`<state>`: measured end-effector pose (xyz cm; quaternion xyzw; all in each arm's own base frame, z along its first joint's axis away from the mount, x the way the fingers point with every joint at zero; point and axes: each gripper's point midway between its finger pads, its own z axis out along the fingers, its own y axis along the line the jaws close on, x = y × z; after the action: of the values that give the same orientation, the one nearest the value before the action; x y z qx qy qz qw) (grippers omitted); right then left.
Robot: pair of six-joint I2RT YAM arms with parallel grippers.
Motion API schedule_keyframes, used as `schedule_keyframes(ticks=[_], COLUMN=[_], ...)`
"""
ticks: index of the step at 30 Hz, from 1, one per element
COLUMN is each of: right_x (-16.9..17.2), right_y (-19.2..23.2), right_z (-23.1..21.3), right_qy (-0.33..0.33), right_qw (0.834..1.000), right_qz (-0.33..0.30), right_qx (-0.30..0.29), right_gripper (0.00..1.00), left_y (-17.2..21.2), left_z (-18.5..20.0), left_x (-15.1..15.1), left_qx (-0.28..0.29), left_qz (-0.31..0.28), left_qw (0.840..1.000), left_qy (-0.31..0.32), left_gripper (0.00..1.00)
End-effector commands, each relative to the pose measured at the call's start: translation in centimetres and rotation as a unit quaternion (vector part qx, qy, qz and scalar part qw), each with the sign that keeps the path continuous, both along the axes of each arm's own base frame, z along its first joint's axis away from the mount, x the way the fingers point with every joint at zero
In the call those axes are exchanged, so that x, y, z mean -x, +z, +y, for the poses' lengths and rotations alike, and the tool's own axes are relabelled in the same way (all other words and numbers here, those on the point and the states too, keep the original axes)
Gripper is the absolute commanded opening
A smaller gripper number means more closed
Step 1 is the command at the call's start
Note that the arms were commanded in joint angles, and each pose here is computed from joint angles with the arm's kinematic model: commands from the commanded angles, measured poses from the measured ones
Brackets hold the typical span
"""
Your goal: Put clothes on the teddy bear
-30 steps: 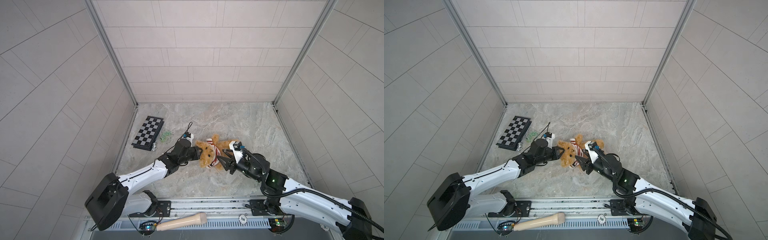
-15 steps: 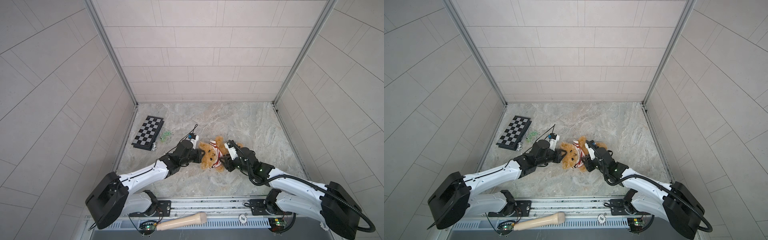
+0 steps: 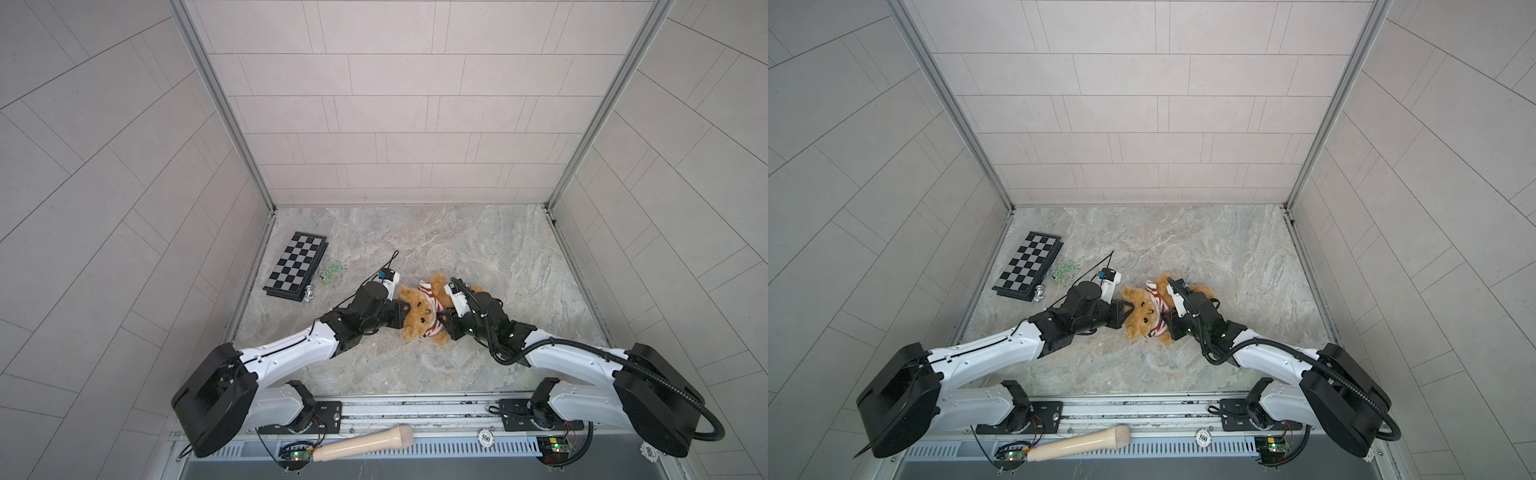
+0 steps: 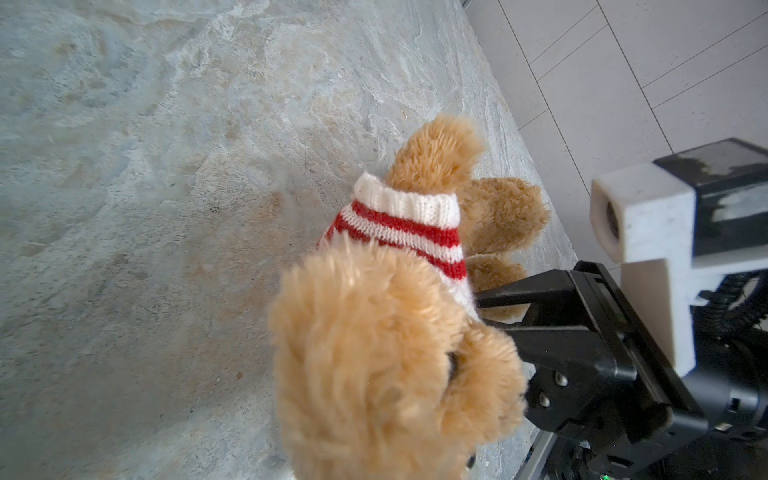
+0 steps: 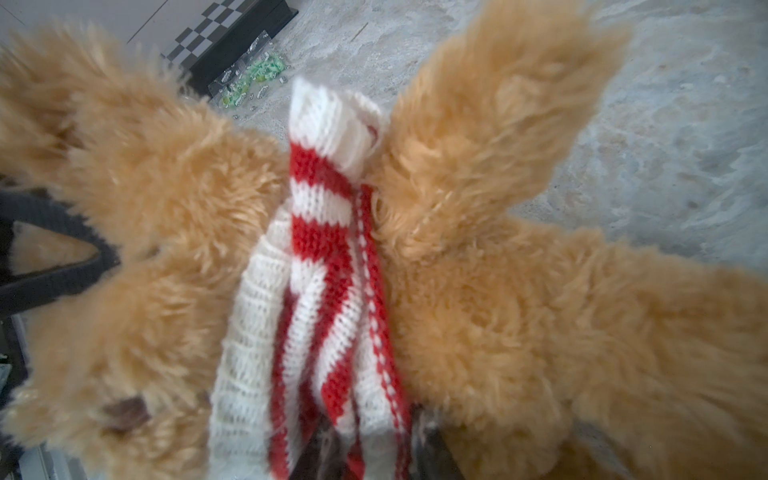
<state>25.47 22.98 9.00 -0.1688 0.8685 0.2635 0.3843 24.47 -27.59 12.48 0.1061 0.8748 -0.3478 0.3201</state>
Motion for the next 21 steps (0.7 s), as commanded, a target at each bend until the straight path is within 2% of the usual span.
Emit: schedule_keyframes(ticks=[1,9,21], right_x=[-0.72,-1.06,-1.02], right_y=[0.37,0.19,0.16], right_z=[-0.01,-0.38,-0.97], right_qy=[-0.012,-0.023,-0.031], right_qw=[1.000,1.000,0.999], right_qz=[-0.008,-0.013,-0.015], right_qx=[-0.005,-0.002,0.000], right_gripper=[0.24,0.12,0.02], left_y=[-0.11,-0.23,0.16], left_z=[-0.56,-0.46,-0.50], left_x=[0.62,0.72,0.93], left_qx=[-0.008,-0.008,-0.012], left_qz=[0.004,0.002,-0.003], left_qw=[1.000,1.000,1.000], left_qy=[-0.019,-0.019,-0.021], left_gripper=[0.00,0.00,0.00])
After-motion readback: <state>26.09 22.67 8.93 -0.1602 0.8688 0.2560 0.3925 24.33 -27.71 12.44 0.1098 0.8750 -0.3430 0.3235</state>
